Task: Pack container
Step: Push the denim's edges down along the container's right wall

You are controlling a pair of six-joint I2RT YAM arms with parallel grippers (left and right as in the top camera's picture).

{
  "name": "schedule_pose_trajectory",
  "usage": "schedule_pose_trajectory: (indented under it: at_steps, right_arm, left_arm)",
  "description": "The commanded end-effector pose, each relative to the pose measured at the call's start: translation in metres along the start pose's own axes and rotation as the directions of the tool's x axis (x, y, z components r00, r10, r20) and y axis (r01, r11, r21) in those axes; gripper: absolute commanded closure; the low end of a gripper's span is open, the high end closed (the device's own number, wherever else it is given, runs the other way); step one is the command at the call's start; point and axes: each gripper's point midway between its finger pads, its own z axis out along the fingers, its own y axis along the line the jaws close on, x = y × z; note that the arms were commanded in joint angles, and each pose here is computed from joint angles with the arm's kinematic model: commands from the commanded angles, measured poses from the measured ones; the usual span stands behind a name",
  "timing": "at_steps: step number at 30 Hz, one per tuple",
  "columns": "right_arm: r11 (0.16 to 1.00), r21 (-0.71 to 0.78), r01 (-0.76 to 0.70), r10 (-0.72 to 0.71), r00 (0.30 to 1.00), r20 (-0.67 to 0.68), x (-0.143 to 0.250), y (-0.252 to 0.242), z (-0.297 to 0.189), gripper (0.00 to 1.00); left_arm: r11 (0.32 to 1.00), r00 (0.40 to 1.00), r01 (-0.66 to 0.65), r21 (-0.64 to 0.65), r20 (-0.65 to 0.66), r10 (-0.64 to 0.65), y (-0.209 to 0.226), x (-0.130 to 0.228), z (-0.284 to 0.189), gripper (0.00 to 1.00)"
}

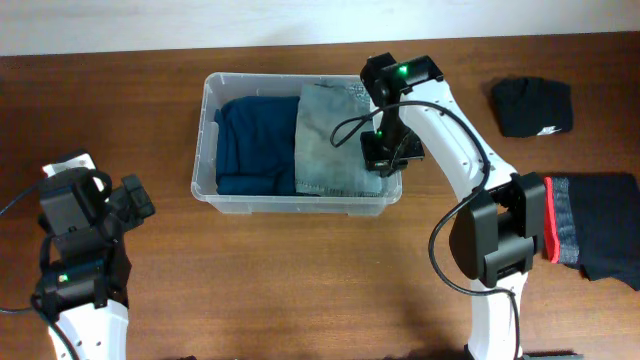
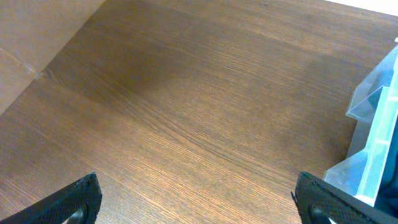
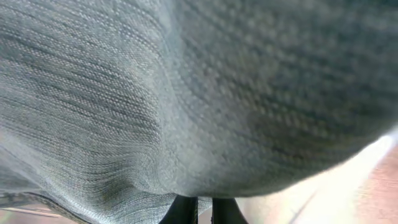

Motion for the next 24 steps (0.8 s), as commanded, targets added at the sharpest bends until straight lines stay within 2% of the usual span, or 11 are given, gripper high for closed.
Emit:
schedule_pose_trajectory:
  at_steps: [1, 12, 19, 24]
  right_arm:
    - [1.0, 0.016, 0.021, -0.022, 0.998, 0.053, -0.021, 0.002, -0.002, 0.96]
    - [0.998, -0.034, 0.047, -0.035, 0.953, 0.3, -0.053, 0.018, -0.091, 0.96]
    - [0.998, -0.037, 0.047, -0.026, 0.902, 0.431, -0.088, 0.02, -0.1, 0.96]
    - [0.999, 0.037, -0.034, 0.012, 0.87, 0.493, -0.112, 0.0, -0.096, 0.96]
  left_arm:
    - [1.0, 1.0, 0.017, 0.003, -0.002, -0.017, 0.0, 0.001, 0.001, 0.01]
    - [1.0, 1.0, 0.017, 0.003, -0.002, -0.017, 0.0, 0.001, 0.001, 0.01]
    - [1.0, 1.0, 0.017, 0.003, -0.002, -0.016, 0.0, 0.001, 0.001, 0.01]
    - [1.0, 1.0, 0.017, 0.003, -0.002, -0.016, 0.0, 0.001, 0.001, 0.01]
